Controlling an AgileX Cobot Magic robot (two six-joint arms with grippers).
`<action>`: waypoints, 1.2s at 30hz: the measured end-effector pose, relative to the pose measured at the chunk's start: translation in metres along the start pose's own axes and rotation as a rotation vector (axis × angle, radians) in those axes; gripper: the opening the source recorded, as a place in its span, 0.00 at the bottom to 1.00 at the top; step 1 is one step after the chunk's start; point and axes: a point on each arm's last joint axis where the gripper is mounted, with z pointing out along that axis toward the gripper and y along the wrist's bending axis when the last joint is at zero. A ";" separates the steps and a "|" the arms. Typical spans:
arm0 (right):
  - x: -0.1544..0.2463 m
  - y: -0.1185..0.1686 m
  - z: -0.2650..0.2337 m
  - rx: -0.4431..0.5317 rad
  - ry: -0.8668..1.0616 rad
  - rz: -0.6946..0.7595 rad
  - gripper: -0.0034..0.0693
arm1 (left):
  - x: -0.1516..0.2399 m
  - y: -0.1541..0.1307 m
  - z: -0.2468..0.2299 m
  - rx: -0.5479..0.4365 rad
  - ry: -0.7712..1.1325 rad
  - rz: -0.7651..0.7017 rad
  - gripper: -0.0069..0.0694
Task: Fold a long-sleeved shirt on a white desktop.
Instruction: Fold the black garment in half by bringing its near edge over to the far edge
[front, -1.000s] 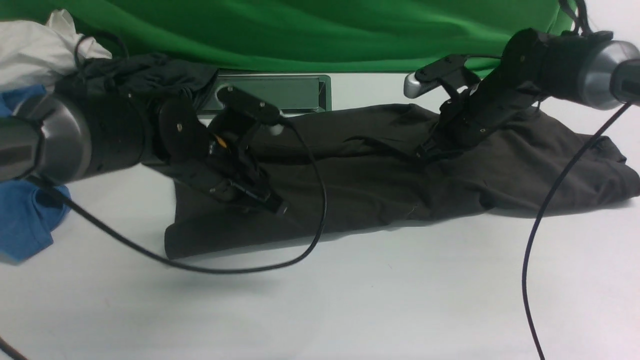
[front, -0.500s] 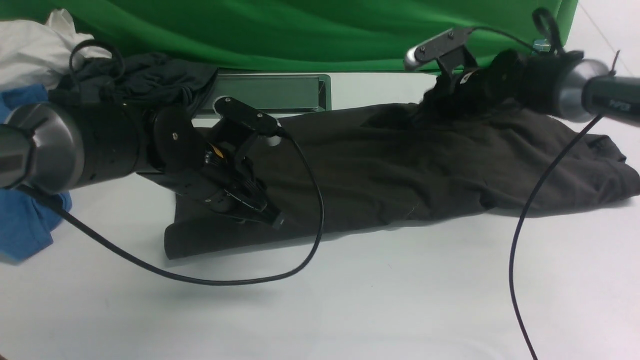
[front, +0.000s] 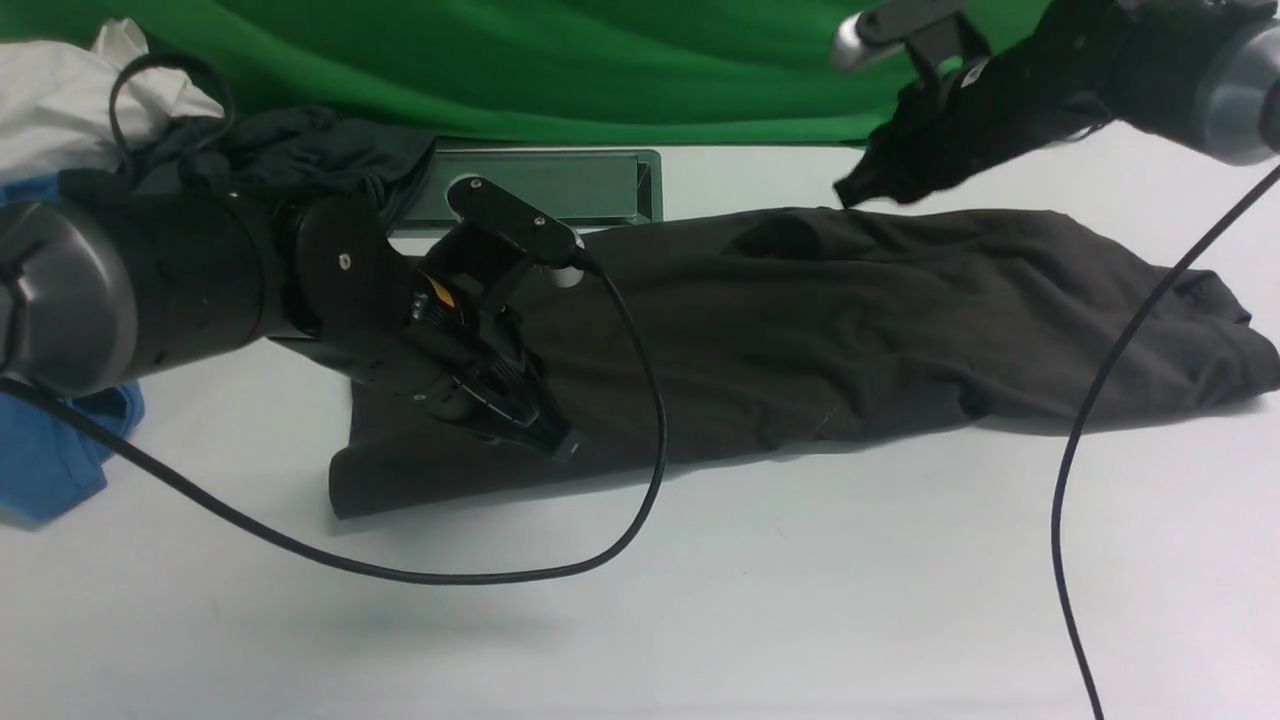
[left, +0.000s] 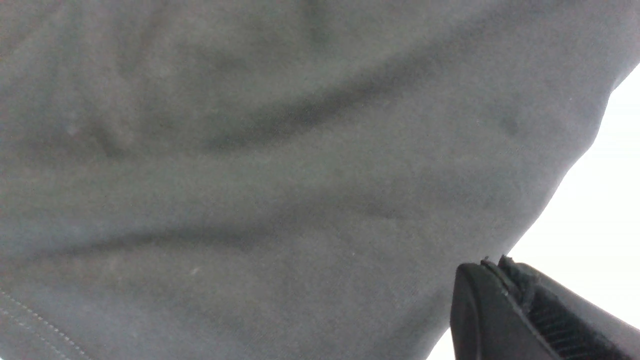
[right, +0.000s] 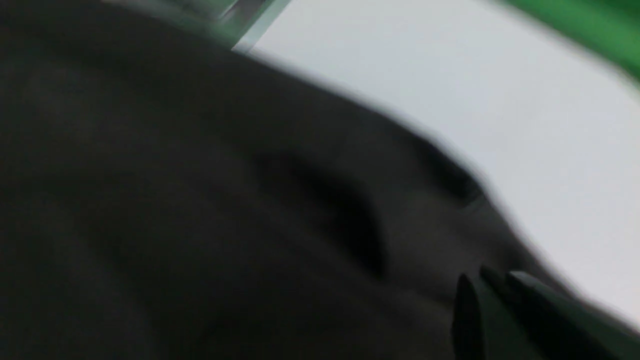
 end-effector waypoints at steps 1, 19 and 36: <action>0.004 0.001 0.006 -0.009 0.020 0.009 0.11 | 0.000 -0.001 0.000 0.000 -0.002 0.003 0.11; -0.013 0.017 0.058 0.033 -0.068 0.042 0.61 | 0.001 -0.002 0.000 0.013 0.019 0.015 0.11; -0.014 0.009 0.059 0.107 -0.050 -0.049 0.09 | 0.002 -0.002 0.000 0.017 0.026 0.018 0.11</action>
